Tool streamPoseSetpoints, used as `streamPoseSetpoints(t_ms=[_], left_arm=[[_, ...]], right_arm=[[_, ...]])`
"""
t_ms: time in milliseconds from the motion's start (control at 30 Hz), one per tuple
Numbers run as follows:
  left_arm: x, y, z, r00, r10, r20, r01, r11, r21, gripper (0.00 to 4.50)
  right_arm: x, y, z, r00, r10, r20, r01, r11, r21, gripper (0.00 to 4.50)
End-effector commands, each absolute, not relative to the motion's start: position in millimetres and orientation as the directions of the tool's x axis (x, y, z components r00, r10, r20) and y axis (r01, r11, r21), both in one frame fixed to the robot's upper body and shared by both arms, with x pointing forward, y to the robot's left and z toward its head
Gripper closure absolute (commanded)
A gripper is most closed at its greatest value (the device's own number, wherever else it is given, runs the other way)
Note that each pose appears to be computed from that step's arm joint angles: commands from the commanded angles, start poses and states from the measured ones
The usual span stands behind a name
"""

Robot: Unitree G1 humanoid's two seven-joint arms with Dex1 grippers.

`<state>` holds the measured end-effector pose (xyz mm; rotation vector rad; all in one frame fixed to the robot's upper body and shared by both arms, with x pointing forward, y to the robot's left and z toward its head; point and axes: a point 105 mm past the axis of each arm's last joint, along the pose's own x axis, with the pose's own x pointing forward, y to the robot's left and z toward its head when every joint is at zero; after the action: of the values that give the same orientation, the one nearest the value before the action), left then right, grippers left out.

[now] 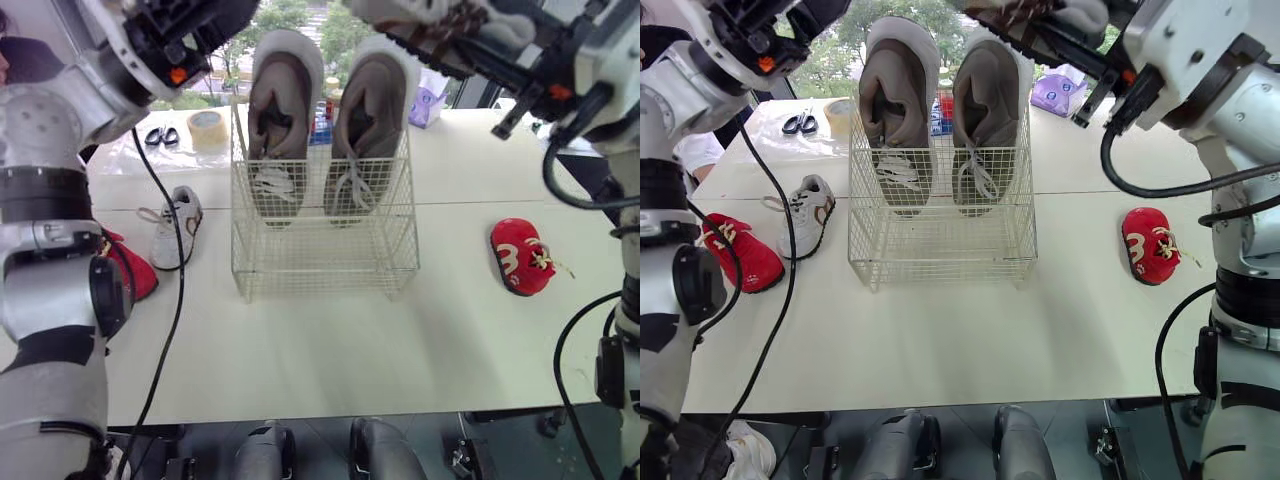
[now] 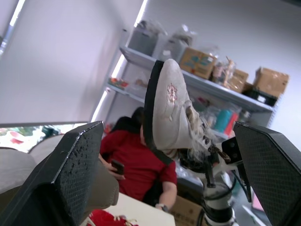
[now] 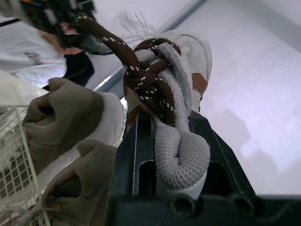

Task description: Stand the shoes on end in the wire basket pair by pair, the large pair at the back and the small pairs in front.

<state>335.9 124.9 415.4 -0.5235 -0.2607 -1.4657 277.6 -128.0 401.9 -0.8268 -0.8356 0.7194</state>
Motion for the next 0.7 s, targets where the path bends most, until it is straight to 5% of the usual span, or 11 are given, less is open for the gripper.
streamPoseSetpoints(t_ms=[33, 200, 300, 533, 667, 700], left_arm=[[327, 118, 429, 0.043, -0.890, 0.455, 0.993, -0.012, -0.116, 0.00], [327, 101, 423, -0.026, -0.917, 0.398, 0.992, -0.071, -0.100, 0.00], [328, 97, 416, -0.062, -0.926, 0.372, 0.989, -0.107, -0.102, 0.88], [328, 101, 419, -0.088, -0.915, 0.393, 0.983, -0.143, -0.114, 4.22], [329, 104, 422, -0.070, -0.906, 0.416, 0.983, -0.133, -0.124, 4.24], [329, 106, 423, -0.059, -0.898, 0.436, 0.983, -0.128, -0.131, 4.24]], right_arm=[[268, -121, 405, 0.430, 0.838, 0.336, -0.169, 0.440, -0.882, 4.16], [271, -110, 393, 0.400, 0.871, 0.287, -0.193, 0.386, -0.902, 4.16], [272, -107, 390, 0.394, 0.876, 0.277, -0.191, 0.373, -0.908, 4.16], [273, -103, 387, 0.399, 0.881, 0.254, -0.188, 0.349, -0.918, 4.16], [276, -105, 384, 0.420, 0.872, 0.251, -0.181, 0.352, -0.918, 4.16], [278, -109, 384, 0.436, 0.861, 0.262, -0.173, 0.366, -0.914, 3.68]])
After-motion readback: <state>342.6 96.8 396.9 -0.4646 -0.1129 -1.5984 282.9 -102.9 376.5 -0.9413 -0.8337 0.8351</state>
